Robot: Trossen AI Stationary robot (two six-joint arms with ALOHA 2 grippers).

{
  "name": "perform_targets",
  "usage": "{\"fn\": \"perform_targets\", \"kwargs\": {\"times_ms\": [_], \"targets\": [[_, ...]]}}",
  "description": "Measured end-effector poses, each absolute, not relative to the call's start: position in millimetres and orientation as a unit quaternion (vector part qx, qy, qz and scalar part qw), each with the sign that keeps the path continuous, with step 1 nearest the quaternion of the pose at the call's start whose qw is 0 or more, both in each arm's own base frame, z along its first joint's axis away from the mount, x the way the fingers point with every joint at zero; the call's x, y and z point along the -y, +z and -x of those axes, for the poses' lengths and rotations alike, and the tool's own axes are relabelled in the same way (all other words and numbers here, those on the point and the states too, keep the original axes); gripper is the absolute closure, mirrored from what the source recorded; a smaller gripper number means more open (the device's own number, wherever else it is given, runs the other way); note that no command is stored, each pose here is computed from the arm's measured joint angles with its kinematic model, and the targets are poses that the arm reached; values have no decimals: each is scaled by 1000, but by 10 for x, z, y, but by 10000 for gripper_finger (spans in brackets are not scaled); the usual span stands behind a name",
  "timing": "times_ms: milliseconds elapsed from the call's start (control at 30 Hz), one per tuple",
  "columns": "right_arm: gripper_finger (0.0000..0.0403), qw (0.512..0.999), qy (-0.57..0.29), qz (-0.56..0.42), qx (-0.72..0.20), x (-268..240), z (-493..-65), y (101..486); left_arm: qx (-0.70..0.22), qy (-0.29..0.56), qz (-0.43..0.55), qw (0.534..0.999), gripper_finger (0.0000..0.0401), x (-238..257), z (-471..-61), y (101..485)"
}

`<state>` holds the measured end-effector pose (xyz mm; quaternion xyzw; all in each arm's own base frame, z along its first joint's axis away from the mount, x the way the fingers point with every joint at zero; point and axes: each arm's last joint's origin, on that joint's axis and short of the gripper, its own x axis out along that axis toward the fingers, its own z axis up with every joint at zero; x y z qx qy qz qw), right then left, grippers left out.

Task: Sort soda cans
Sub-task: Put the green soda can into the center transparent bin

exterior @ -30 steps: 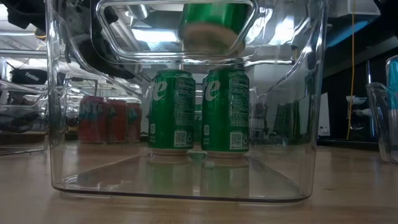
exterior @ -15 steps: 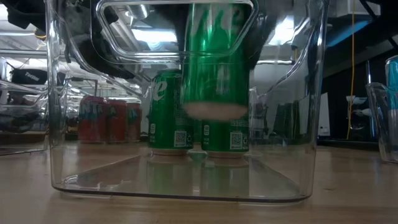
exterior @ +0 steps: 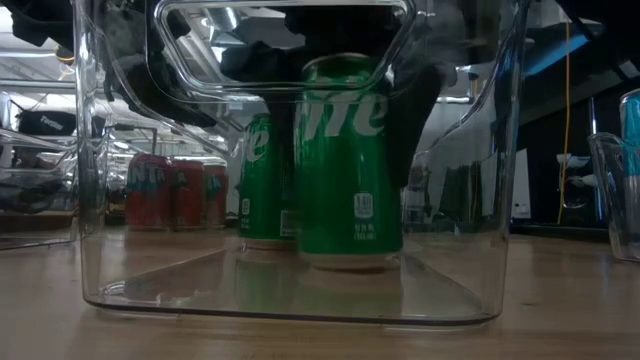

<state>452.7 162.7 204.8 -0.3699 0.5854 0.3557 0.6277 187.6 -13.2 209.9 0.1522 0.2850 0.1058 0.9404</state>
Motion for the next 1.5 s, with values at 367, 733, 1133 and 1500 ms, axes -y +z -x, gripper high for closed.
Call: {"fn": "perform_targets", "kwargs": {"times_ms": [367,733,1133,1500], "targets": [[35,607,351,382,-601,-1593,-4461,2113,-286,106,-152,940,248,132,-1874,2097],[16,625,346,384,-586,-1565,-4375,2395,-288,105,-153,940,248,132,-1873,2094],[15,644,250,458,-560,-1391,-4238,2906,-288,105,-152,940,248,132,-1873,2094],[15,634,166,505,-561,-847,-4234,3217,-288,106,-149,940,248,132,-1872,2093]]}}
